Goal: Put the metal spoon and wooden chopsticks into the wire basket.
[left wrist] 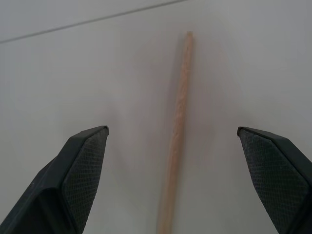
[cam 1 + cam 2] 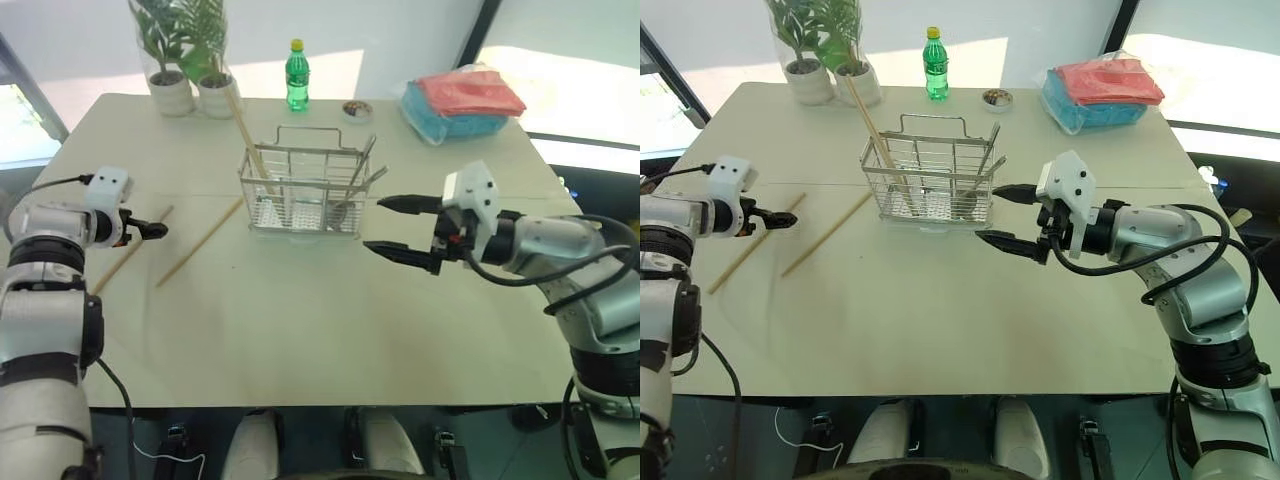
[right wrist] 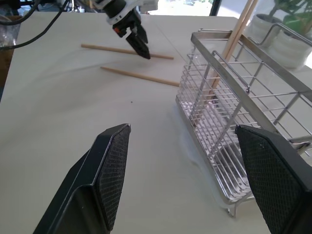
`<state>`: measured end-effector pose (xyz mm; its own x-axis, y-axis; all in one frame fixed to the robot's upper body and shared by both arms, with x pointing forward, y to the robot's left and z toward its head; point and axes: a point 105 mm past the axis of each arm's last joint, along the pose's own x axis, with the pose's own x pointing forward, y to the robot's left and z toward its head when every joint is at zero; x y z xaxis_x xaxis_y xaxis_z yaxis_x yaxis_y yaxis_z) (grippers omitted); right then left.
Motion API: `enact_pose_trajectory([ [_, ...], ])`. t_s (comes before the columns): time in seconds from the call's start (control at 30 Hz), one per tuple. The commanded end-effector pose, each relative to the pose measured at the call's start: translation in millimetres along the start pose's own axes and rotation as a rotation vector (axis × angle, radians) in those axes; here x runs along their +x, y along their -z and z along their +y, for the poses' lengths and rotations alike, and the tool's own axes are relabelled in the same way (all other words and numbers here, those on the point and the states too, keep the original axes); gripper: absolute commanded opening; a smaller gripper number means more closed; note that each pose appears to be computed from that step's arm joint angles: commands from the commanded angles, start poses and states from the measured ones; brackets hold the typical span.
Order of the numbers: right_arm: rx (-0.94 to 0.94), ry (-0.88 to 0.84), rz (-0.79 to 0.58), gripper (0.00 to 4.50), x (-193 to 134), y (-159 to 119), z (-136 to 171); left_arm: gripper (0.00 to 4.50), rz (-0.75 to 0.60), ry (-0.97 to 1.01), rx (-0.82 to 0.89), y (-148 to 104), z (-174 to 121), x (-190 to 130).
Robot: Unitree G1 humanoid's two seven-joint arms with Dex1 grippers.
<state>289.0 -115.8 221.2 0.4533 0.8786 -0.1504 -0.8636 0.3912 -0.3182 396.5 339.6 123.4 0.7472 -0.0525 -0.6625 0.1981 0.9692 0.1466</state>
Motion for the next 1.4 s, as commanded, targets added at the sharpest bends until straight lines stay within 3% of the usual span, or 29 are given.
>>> enact_pose_trajectory([
  [0.03,-0.048,0.015,-0.034,3.54,-6,-15,1,4.50,0.002,-0.024,0.059,-11,2,-3],
  [0.27,-0.035,-0.008,-0.025,3.54,-11,-13,10,4.50,0.061,-0.014,0.087,-4,-3,2],
  [0.3,-0.033,-0.012,-0.024,3.58,-11,-13,11,4.24,0.071,-0.005,0.093,-2,-4,2],
  [0.4,-0.031,-0.017,-0.024,3.60,-13,-13,12,3.14,0.080,-0.002,0.105,0,-5,3],
  [0.57,-0.031,-0.028,-0.018,3.60,-15,-13,13,0.42,0.071,-0.011,0.104,-1,-4,4],
  [0.6,-0.032,-0.029,-0.018,3.60,-15,-14,13,0.04,0.072,-0.012,0.103,-1,-4,4],
  [0.9,-0.020,-0.072,-0.004,3.60,-20,-11,17,0.04,0.055,-0.029,0.046,1,2,0],
  [1.03,-0.024,-0.068,-0.006,3.60,-20,-13,15,0.04,-0.031,-0.076,-0.015,-11,11,-5],
  [1.23,-0.045,-0.037,-0.022,3.60,-23,-19,8,0.04,-0.339,-0.118,-0.071,-65,23,-29],
  [1.4,-0.012,0.040,-0.071,3.60,-28,-28,-7,0.04,-0.699,-0.008,-0.084,-128,10,-67],
])
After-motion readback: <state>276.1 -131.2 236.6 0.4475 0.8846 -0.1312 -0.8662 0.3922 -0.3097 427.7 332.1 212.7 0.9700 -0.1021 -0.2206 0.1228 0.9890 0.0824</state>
